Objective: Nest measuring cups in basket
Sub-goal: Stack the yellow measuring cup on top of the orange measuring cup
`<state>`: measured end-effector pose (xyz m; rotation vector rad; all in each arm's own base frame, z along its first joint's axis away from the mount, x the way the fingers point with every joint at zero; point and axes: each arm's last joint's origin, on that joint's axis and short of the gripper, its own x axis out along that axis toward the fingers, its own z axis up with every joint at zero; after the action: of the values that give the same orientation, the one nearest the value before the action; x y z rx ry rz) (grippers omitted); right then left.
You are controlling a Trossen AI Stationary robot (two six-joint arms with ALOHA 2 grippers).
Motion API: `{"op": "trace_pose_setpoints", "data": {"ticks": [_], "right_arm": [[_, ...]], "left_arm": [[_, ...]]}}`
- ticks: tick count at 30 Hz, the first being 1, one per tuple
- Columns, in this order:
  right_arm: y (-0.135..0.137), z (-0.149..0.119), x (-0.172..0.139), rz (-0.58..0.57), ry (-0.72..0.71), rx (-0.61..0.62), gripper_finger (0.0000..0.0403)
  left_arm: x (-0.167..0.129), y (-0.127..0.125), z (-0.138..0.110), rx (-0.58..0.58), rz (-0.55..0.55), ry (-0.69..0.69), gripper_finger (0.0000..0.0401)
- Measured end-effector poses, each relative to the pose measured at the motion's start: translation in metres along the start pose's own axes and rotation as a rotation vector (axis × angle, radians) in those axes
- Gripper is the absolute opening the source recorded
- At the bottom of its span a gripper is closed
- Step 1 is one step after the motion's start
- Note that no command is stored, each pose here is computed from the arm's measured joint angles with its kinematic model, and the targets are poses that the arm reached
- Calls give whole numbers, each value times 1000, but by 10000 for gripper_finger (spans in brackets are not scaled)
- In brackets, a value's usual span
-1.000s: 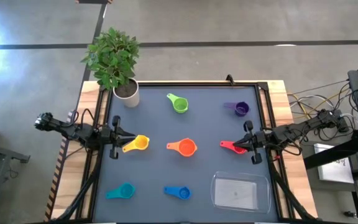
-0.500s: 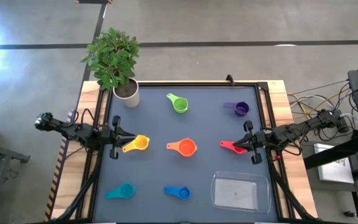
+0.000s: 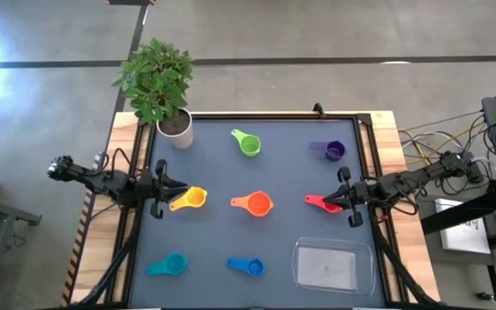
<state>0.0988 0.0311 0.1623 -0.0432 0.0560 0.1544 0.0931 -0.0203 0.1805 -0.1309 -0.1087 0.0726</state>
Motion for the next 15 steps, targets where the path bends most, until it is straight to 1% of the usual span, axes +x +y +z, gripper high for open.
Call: {"op": "trace_pose_setpoints", "data": {"ticks": [2,4,6,9,13,15], "right_arm": [[0,0,0,0,-1,0,9],[0,0,0,0,-1,0,9],[0,0,0,0,0,0,9],[0,0,0,0,-1,0,9],[0,0,0,0,-1,0,9],[0,0,0,0,0,0,9]], "left_arm": [[0,2,4,2,84,2,41],[-1,3,13,27,126,45,41],[-1,3,23,45,166,119,41],[1,2,36,18,247,245,41],[5,2,31,-40,386,469,42],[9,0,28,-81,425,537,48]]}}
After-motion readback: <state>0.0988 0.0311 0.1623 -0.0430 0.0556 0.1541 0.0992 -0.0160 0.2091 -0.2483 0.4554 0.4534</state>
